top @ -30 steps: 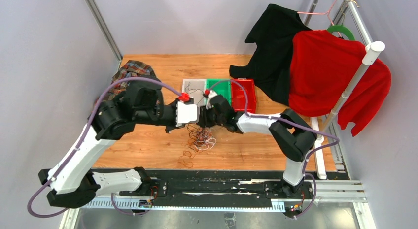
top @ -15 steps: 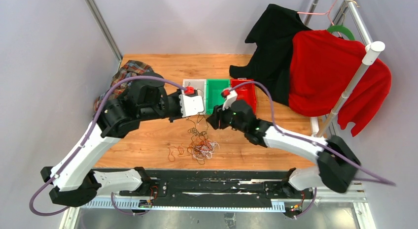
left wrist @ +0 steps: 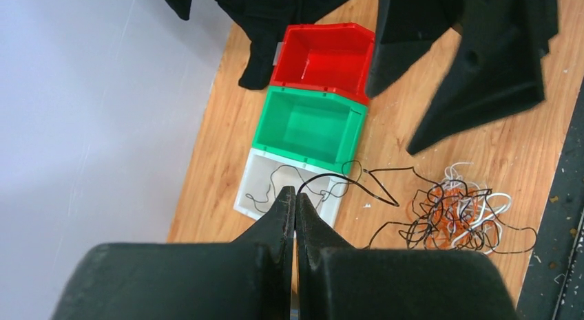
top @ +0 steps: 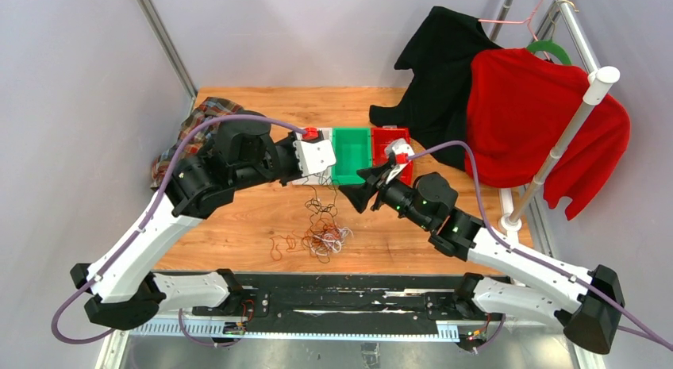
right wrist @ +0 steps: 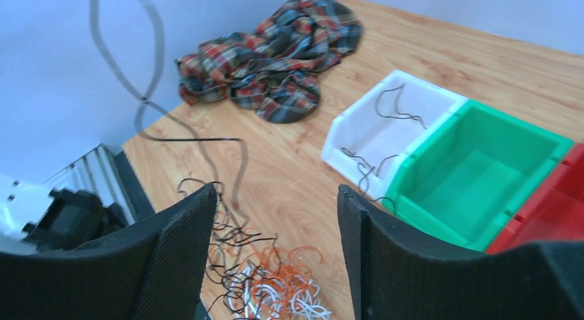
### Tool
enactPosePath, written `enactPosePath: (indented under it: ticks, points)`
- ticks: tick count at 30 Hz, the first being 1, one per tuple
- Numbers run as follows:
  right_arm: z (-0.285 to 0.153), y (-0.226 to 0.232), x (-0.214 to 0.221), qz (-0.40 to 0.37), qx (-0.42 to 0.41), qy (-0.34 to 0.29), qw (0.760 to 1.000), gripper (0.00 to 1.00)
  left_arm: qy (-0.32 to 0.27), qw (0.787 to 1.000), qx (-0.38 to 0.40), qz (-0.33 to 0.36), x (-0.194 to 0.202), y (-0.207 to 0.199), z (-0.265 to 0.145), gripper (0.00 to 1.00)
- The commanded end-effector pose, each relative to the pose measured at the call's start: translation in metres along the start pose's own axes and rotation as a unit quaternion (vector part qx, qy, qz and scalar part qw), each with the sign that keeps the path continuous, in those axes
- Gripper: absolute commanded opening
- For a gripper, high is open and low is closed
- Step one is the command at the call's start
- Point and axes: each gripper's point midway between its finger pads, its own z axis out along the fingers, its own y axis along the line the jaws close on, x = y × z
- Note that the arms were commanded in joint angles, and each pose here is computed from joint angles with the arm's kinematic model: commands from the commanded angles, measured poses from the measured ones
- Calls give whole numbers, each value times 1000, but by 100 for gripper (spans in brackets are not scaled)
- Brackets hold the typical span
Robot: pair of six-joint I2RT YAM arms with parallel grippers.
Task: Untangle the cables
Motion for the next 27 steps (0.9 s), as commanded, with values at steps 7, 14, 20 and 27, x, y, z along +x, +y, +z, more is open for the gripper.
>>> enactPosePath:
  ticks: [7, 14, 20, 27]
  points:
    - [35, 18, 5, -37, -4, 12, 999, 68, -26, 1000, -13, -12, -17, 8, -2, 0]
    - [72, 20, 34, 0, 9, 30, 999, 68, -59, 998, -8, -19, -38, 11, -13, 0]
    - [89, 31, 84, 36, 2, 50, 998, 66, -94, 995, -36, -10, -63, 31, -28, 0]
    - [81, 12, 150, 42, 40, 111, 992, 59, -137, 985, -103, 16, -94, 65, -53, 0]
